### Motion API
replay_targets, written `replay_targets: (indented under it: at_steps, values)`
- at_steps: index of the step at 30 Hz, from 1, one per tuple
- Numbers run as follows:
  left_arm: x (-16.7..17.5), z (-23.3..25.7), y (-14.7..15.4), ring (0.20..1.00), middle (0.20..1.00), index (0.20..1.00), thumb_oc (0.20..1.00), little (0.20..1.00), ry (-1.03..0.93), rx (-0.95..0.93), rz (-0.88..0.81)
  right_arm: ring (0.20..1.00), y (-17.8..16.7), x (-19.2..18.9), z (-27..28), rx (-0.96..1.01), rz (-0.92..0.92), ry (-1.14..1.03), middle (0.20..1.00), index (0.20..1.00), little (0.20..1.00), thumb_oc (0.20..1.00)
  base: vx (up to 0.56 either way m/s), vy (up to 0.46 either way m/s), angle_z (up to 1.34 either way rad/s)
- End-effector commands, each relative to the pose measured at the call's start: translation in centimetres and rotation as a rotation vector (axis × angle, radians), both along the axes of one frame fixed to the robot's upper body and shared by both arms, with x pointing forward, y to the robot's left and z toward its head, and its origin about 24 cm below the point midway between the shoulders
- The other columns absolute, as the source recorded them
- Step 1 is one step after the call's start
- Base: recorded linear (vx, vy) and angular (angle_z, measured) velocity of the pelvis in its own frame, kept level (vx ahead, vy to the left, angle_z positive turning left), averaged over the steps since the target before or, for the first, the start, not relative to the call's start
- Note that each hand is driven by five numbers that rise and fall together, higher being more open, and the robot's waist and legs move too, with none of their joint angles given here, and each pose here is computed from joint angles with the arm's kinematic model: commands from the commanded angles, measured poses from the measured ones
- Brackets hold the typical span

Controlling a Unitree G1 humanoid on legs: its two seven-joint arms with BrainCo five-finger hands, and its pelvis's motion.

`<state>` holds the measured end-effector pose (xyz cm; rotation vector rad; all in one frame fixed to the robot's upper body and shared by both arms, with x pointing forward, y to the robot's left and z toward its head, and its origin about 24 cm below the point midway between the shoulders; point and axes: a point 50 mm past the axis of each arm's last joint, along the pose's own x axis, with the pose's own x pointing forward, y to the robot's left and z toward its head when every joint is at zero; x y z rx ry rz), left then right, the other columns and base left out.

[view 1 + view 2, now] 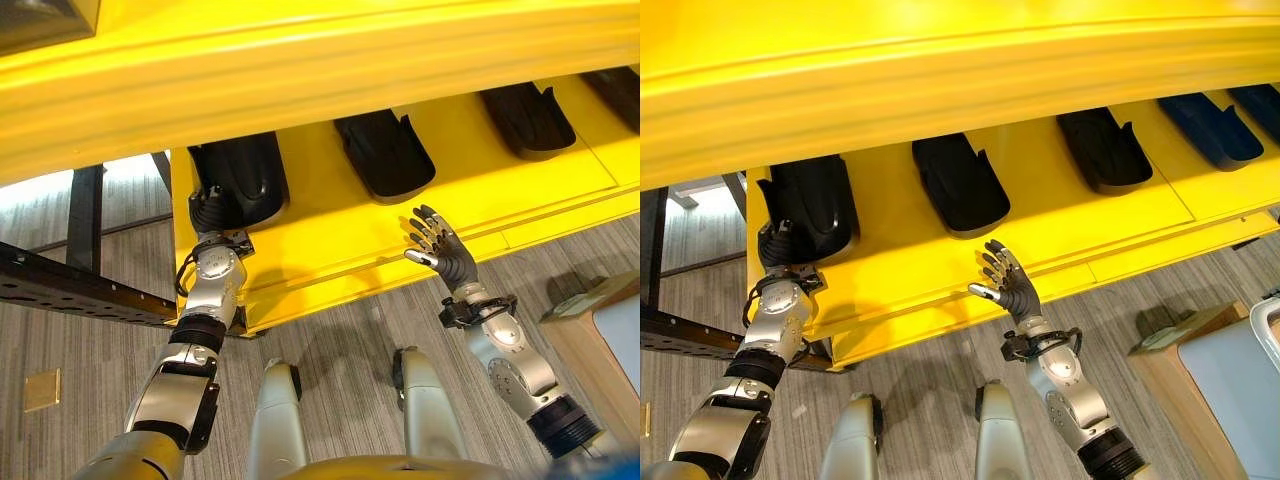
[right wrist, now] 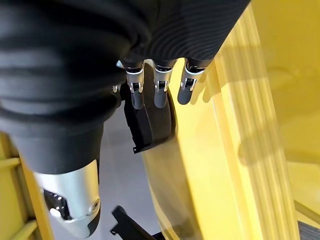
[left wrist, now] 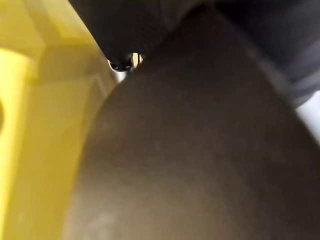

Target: Move parts from the plastic box to the shelf.

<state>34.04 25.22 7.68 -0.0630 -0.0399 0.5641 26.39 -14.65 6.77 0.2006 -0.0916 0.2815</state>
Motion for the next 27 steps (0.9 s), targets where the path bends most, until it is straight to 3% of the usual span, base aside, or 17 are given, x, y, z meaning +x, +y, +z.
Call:
replay_targets:
  at_steps: [1, 15, 16, 27]
  values:
    - [-1.4, -3.3, 1.2, 0.2, 0.2, 0.2, 0.2, 0.2, 0.145, -0.034, 0.05, 1.0, 0.4, 0.0, 2.5, 0.069, 0.02, -0.124, 1.0, 1.0, 1.0, 1.0, 0.01, 0.037, 0.0]
    - [-2.6, -5.9, 0.3, 0.2, 0.2, 0.2, 0.2, 0.2, 0.25, -0.032, -0.01, 1.0, 0.1, 0.0, 2.3, 0.07, 0.014, -0.109, 1.0, 1.0, 1.0, 1.0, 0.0, 0.006, 0.0]
    - [-2.4, -5.8, 0.2, 1.0, 1.0, 1.0, 1.0, 1.0, 0.253, -0.017, -0.023, 1.0, 0.3, 0.0, 2.3, 0.066, 0.024, -0.106, 1.0, 1.0, 1.0, 1.0, 0.0, 0.0, 0.0]
    - [-3.4, -7.6, 0.8, 1.0, 1.0, 1.0, 1.0, 1.0, 0.291, -0.14, 0.038, 1.0, 0.2, -0.1, 2.0, 0.068, 0.028, -0.084, 1.0, 1.0, 1.0, 1.0, 0.0, 0.0, 0.0]
